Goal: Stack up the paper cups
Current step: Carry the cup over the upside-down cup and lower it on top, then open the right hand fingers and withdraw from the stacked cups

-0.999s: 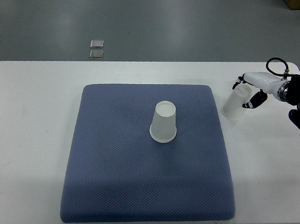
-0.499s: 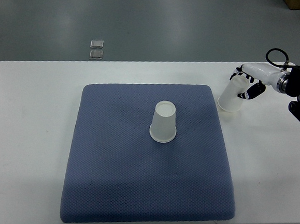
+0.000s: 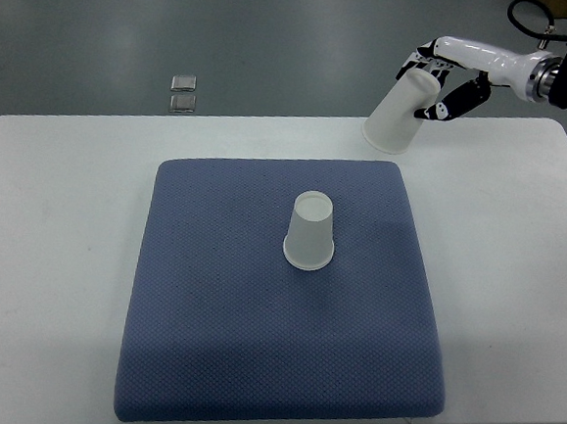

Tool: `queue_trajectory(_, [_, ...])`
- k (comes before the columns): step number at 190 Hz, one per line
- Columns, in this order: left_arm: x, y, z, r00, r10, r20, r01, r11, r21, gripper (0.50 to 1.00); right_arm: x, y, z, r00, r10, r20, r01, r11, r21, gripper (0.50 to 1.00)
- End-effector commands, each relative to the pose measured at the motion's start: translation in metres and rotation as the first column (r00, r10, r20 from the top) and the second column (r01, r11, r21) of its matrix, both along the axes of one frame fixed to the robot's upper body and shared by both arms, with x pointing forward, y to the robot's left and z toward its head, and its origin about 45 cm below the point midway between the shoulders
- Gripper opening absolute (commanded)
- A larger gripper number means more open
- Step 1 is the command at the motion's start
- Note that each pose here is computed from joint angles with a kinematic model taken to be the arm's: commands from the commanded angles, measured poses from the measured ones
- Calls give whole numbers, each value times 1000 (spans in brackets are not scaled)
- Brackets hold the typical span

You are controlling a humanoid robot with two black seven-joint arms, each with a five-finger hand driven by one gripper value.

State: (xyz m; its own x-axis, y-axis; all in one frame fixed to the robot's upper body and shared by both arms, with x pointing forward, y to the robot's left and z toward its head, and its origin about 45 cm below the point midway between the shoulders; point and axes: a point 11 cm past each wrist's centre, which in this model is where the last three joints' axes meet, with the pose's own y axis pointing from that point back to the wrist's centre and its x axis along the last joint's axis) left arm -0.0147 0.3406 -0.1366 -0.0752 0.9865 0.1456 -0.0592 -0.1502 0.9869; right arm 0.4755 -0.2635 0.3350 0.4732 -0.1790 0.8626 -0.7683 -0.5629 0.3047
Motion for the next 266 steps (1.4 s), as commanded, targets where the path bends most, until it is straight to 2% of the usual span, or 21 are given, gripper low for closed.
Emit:
queue_trajectory(1, [0,0,0,1000,0,0,0,1000,0,1000,-12,24,9,996,87,-9,-87,996,34,511])
queue_trajectory(39, [0,0,0,1000,0,0,0,1000,0,1000,-40,69,16,968,249,-40,-246,967,71,513])
queue_trajectory(81, [0,0,0,1000,0,0,0,1000,0,1000,-60,93,12,938,340,-59,-337,940,53,511])
queue_trajectory(175, [0,0,0,1000,0,0,0,1000,0,1000,-59,94,2,936,351,-4,-350,931,-107,502])
queue_trajectory(266, [0,0,0,1000,0,0,0,1000,0,1000,-62,94,-15,934,356,-24,-355,923,-149,500])
